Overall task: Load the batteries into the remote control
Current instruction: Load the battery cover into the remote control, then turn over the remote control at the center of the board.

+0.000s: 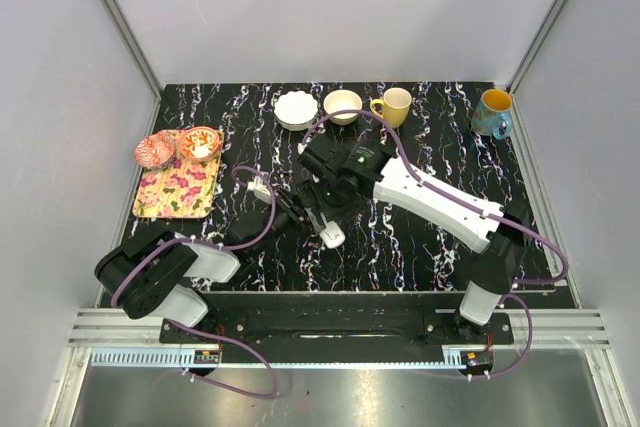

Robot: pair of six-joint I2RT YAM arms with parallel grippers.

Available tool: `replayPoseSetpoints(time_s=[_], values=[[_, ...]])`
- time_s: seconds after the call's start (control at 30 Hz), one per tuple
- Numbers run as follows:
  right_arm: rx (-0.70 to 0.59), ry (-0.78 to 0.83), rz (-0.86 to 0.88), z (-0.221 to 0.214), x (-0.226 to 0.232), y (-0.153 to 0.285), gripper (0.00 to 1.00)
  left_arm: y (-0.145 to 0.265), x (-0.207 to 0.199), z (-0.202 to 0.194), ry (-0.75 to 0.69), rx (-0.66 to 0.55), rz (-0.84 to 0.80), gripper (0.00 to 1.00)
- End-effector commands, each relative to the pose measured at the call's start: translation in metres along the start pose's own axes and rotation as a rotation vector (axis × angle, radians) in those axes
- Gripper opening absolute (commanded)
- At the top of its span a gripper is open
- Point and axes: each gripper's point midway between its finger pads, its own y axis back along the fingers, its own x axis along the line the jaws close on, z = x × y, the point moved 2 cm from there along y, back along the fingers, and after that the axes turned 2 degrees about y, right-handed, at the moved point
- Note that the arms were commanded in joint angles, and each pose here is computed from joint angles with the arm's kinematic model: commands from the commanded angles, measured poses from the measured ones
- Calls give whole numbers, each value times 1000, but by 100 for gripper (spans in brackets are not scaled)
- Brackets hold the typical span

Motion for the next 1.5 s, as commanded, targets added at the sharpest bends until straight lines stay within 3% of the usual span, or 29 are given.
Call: replayPoseSetpoints(time_s=[0.0, 0.1, 0.17, 0.2, 0.27, 0.3, 0.37, 0.5, 0.63, 0.8, 1.2, 1.47], values=[[-113, -23, 86, 15, 11, 34, 79, -1, -49, 5, 7, -22, -201, 0], [-188, -38, 71, 20, 2, 54, 79, 0, -48, 5, 15, -23, -199, 0], [-309, -86, 87, 26, -14, 79, 79, 0, -49, 6, 25, -3, -203, 0], [-293, -106, 99, 14, -21, 69, 79, 0, -52, 6, 28, 12, -212, 0], [-475, -171, 227, 23, -26, 98, 80, 1, -52, 2, 40, 93, -222, 0], [-437, -198, 279, 6, -25, 79, 82, 3, -54, -4, 42, 154, -236, 0], [-554, -223, 371, 11, -27, 94, 84, 6, -56, -3, 68, 186, -263, 0], [-519, -210, 462, -6, -20, 70, 88, 12, -61, -12, 95, 278, -313, 0], [-572, -199, 525, -5, -17, 65, 92, 15, -68, -15, 94, 311, -341, 0], [-548, -238, 570, -13, -20, 47, 94, 16, -81, -17, 61, 338, -376, 0], [-528, -315, 789, -24, -4, 34, 97, 16, -94, -19, 0, 351, -398, 0], [-488, -326, 846, -27, 2, 22, 96, 18, -98, -19, -9, 352, -412, 0]])
